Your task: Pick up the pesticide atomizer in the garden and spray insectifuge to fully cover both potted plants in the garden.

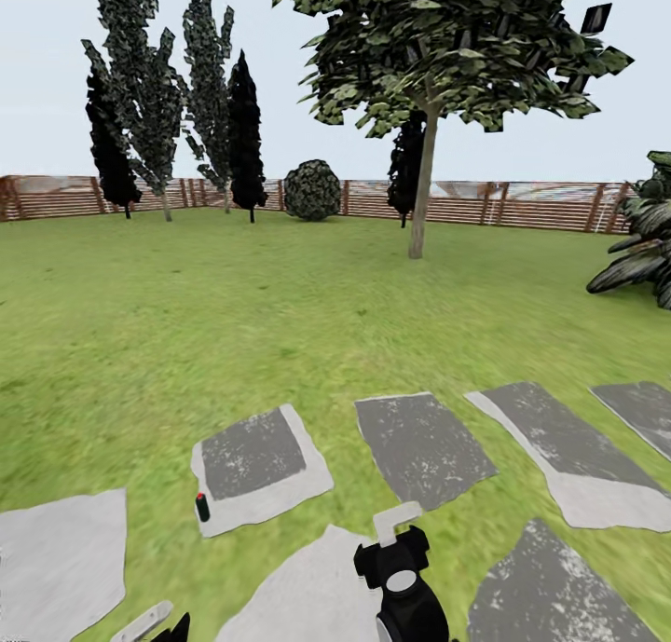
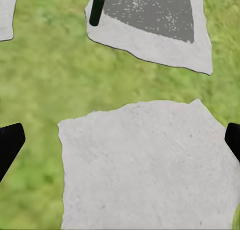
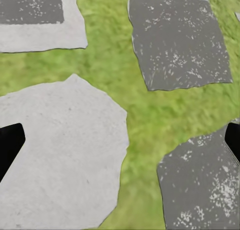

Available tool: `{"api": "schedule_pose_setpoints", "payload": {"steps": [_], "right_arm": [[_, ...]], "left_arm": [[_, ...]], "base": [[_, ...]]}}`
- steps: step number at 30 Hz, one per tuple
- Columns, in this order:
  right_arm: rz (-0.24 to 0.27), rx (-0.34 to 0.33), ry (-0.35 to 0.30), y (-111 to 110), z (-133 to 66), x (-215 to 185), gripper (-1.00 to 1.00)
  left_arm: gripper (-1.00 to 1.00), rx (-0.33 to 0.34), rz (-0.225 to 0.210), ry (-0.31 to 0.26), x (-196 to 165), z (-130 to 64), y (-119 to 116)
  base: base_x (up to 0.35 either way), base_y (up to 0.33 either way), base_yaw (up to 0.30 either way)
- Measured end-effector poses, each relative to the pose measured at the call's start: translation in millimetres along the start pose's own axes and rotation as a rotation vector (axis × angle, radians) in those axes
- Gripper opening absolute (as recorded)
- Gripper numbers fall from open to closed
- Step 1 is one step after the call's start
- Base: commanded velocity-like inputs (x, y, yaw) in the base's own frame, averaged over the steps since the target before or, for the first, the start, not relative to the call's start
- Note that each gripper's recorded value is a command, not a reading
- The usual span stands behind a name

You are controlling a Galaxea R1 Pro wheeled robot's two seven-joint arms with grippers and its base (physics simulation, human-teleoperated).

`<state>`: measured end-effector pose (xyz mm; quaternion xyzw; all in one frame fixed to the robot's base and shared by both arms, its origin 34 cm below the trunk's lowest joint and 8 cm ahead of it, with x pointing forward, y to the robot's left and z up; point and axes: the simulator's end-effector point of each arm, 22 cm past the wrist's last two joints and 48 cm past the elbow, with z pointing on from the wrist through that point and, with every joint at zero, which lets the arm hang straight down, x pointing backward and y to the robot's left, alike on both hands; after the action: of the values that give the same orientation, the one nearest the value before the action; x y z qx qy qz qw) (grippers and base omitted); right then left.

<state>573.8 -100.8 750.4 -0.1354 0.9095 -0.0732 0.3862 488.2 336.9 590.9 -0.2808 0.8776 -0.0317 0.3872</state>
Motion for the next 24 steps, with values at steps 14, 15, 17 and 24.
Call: {"api": "schedule_pose_setpoints", "payload": {"steps": [14, 15, 17, 24], "right_arm": [[-0.002, 0.0, 0.004, 0.1, 0.2, 1.2, 1.0], [-0.002, 0.0, 0.004, 0.2, 0.3, 1.2, 1.0], [-0.001, 0.0, 0.003, 0.1, 0.2, 1.0, 1.0], [-0.001, 0.0, 0.003, 0.0, 0.2, 0.9, 1.0]], "left_arm": [[1.0, -0.004, 0.002, 0.008, 3.7, 0.1, 2.0], [1.0, -0.004, 0.002, 0.008, 3.7, 0.1, 2.1], [1.0, -0.006, 0.002, 0.008, 3.8, 0.1, 2.5], [1.0, -0.009, 0.002, 0.008, 3.8, 0.1, 3.1]], "base": [[0.286, -0.22, 0.231], [0.286, -0.22, 0.231], [0.286, -0.22, 0.232], [0.286, -0.221, 0.233]]}}
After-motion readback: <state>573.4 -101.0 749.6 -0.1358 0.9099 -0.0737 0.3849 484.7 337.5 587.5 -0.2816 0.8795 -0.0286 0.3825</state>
